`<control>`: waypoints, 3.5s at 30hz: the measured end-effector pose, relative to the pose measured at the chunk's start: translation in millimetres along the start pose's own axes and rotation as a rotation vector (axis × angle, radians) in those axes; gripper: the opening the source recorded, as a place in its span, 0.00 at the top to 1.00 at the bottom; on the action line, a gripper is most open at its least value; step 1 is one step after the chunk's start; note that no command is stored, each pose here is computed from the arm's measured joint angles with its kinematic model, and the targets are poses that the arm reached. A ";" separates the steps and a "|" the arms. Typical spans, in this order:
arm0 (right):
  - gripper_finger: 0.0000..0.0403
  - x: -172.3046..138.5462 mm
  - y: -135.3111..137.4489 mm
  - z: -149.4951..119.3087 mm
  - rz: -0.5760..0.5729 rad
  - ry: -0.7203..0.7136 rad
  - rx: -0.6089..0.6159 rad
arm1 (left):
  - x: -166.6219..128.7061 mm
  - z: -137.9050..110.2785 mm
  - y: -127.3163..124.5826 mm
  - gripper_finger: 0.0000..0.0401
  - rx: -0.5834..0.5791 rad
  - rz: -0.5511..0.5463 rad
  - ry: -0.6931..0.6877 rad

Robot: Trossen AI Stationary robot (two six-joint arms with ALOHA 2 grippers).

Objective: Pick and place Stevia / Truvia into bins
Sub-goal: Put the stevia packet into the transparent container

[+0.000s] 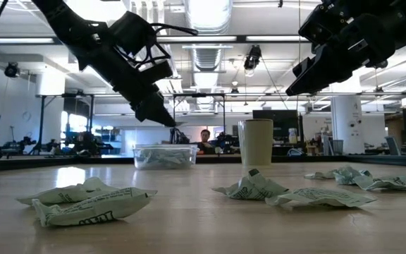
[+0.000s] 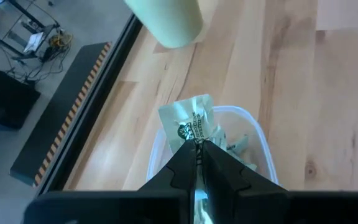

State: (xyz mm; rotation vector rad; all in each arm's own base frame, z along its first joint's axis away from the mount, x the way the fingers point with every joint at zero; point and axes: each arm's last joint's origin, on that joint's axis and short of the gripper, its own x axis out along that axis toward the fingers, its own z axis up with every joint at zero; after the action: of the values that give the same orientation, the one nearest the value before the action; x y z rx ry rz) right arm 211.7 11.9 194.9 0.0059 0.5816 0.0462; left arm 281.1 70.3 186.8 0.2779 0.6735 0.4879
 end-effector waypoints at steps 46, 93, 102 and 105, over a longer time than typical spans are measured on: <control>0.82 12.4 0.2 -5.7 0.008 0.044 0.024 | 1.9 -3.9 3.2 0.72 -0.063 -0.073 0.001; 0.82 57.3 34.7 -55.8 0.141 0.378 0.070 | -69.9 7.3 -81.1 0.72 0.107 -0.520 -0.111; 0.76 56.4 34.8 -54.9 0.114 0.371 0.105 | -69.6 6.0 -81.3 0.72 0.108 -0.520 -0.108; 0.71 55.0 34.8 -52.9 0.116 0.360 0.109 | -69.4 5.2 -81.5 0.72 0.109 -0.520 -0.105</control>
State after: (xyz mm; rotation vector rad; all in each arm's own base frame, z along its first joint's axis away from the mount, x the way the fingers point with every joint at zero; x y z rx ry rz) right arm 227.0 48.8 121.2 0.1399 0.9428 0.1296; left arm 265.2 -35.3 194.9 0.2182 0.6411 -0.0604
